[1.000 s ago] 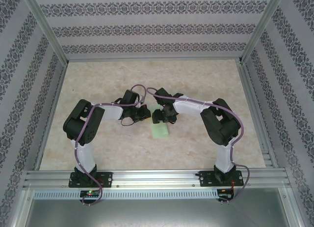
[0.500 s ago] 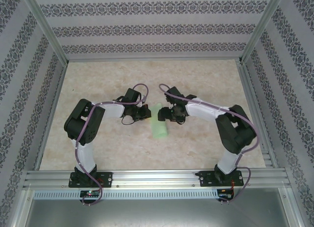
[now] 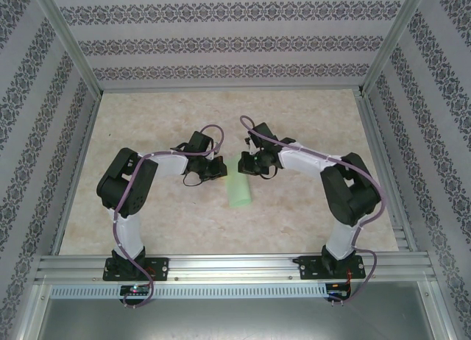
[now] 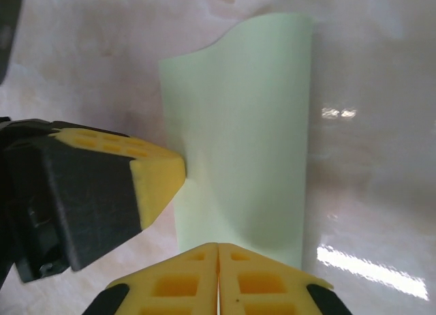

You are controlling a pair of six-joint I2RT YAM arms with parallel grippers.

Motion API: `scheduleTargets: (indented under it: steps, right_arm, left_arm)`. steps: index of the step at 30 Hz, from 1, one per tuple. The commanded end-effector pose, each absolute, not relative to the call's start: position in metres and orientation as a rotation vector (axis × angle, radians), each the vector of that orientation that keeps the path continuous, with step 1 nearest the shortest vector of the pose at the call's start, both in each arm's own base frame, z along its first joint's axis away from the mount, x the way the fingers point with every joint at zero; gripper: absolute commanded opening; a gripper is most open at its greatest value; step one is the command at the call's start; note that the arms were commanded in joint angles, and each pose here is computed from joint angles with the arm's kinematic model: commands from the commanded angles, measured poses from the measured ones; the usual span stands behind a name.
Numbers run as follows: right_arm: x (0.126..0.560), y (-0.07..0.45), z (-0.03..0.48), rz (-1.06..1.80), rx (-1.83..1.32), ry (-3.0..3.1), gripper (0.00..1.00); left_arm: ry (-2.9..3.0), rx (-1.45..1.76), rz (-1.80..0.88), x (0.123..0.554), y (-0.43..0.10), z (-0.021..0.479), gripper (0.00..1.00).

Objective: Fold a paper plane with a square sheet of paper (pick it up from the middle)

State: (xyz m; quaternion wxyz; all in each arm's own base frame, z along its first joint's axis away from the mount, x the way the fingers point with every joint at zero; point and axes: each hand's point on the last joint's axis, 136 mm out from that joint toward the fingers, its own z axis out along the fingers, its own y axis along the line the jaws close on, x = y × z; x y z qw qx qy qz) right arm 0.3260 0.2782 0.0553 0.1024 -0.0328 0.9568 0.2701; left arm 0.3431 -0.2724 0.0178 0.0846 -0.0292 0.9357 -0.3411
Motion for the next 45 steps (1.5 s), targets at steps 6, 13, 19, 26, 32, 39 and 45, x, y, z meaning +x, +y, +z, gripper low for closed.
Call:
scheduleTargets:
  steps: [6,13,19,26,32,39,45]
  right_arm:
    - [0.339,0.312,0.055,0.919,-0.15,2.818,0.07]
    - [0.337,0.309,0.031,0.859,-0.158,2.897,0.08]
    - [0.332,0.299,0.019,0.797,-0.16,2.928,0.09]
    - [0.329,0.286,0.008,0.771,-0.147,2.948,0.09]
    - [0.321,0.272,0.002,0.803,-0.144,2.943,0.1]
    - [0.308,0.249,0.0,0.807,-0.163,2.915,0.11]
    - [0.298,0.227,-0.003,0.808,-0.135,2.908,0.11]
  left_arm:
    - [2.977,-0.17,-0.766,0.316,-0.245,-0.031,0.02]
    - [2.992,-0.188,-0.749,0.314,-0.243,-0.034,0.0]
    - [3.041,-0.197,-0.67,0.305,-0.233,-0.045,0.0]
    - [3.073,-0.223,-0.614,0.297,-0.224,-0.053,0.0]
    - [3.093,-0.236,-0.557,0.292,-0.217,-0.059,0.0]
    - [3.134,-0.244,-0.502,0.277,-0.206,-0.071,0.0]
    - [3.141,-0.25,-0.467,0.273,-0.201,-0.075,0.0]
